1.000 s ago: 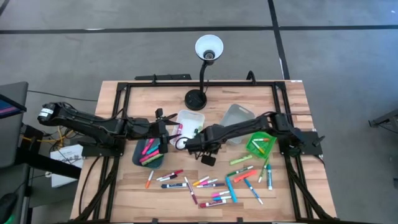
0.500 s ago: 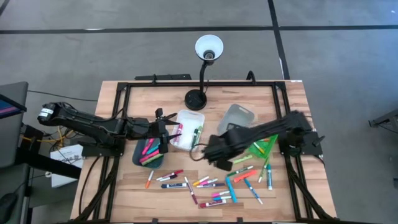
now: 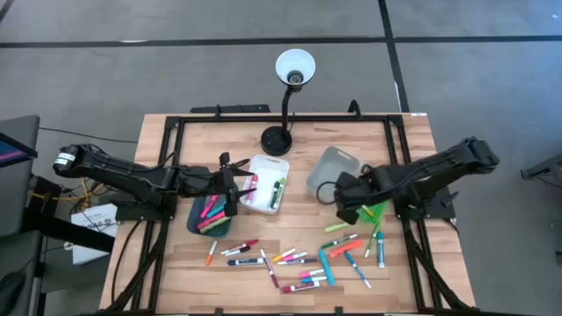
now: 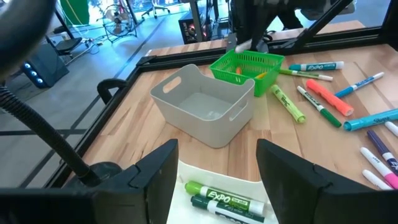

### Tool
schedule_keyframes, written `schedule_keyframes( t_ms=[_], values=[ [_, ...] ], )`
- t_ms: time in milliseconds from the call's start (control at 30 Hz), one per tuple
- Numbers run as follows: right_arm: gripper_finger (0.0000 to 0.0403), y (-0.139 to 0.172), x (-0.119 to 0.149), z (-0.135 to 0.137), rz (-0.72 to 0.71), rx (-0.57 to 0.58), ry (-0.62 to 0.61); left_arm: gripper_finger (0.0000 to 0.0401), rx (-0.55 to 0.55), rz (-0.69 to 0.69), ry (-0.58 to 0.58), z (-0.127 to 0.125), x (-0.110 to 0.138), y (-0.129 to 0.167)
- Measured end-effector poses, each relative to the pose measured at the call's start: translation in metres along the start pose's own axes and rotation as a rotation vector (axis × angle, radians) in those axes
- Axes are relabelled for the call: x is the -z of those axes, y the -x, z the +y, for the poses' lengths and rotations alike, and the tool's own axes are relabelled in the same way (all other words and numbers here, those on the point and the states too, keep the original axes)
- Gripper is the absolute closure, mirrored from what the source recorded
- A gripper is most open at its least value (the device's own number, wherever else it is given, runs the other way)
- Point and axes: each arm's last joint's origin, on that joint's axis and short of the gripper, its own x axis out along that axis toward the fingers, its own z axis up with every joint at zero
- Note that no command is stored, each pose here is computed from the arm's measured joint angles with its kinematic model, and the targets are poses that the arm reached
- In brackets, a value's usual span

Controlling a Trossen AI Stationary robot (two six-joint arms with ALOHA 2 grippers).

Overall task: Pick & Place Markers
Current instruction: Put the violet mini marker into the green bin, then put the orange mini marker into the green bin

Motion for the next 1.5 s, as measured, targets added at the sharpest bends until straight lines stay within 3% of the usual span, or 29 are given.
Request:
schedule_keyframes(
  t_ms=[200,467,700,1200,1500],
  values=[
    [0.0364,-0.031,0.028,-0.023,0.145,-0.019,-0.129,0.0187,-0.001,-0.005,0.002,0.000,-0.001,0.000],
    [0.0359,-0.048,0.050,-0.027,0.230,0.014,-0.158,0.0187,-0.001,-0.008,0.003,0.000,-0.001,0.000],
    [0.0350,-0.055,0.057,-0.025,0.245,0.020,-0.229,0.0187,-0.002,-0.011,0.004,0.000,-0.001,0.000],
    [0.0340,-0.079,0.068,-0.025,0.261,-0.021,-0.240,0.0187,-0.002,-0.014,0.006,0.000,-0.001,0.000],
    [0.0340,-0.081,0.059,-0.025,0.193,-0.052,-0.267,0.0187,-0.002,-0.015,0.005,0.000,-0.001,0.000]
  ],
)
